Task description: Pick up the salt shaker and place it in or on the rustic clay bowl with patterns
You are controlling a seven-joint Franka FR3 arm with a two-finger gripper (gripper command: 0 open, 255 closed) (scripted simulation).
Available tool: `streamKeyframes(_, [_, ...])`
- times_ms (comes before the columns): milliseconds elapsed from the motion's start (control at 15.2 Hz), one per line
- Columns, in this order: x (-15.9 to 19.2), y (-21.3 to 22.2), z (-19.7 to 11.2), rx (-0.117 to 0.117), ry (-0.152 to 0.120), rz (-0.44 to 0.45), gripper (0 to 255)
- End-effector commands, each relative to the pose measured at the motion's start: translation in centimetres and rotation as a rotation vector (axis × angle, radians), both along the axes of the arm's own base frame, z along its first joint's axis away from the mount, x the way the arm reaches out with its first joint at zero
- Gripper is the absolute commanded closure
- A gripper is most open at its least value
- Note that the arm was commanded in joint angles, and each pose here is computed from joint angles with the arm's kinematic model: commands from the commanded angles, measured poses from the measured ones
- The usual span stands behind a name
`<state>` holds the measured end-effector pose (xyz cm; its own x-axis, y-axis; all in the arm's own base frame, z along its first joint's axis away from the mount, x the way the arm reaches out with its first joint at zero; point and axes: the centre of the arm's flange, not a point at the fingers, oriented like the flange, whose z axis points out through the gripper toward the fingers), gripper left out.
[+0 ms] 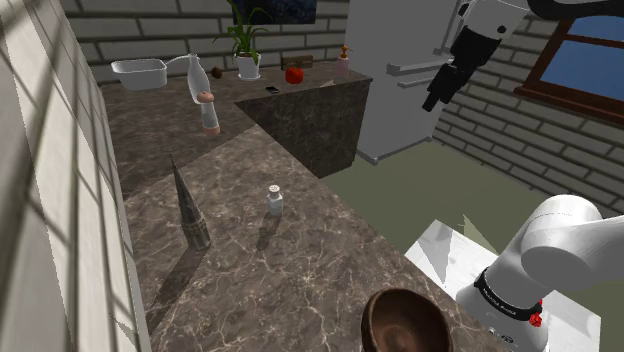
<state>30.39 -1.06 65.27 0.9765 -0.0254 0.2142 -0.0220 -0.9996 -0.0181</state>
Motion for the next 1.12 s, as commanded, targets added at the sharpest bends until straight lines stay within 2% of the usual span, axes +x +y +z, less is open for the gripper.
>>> streamKeyframes(0, [0.0,0.0,0.0,0.0,0.0,0.0,0])
streamKeyframes(1056, [8.2,14.0,-13.7,-0.006,-0.058,-0.109,0])
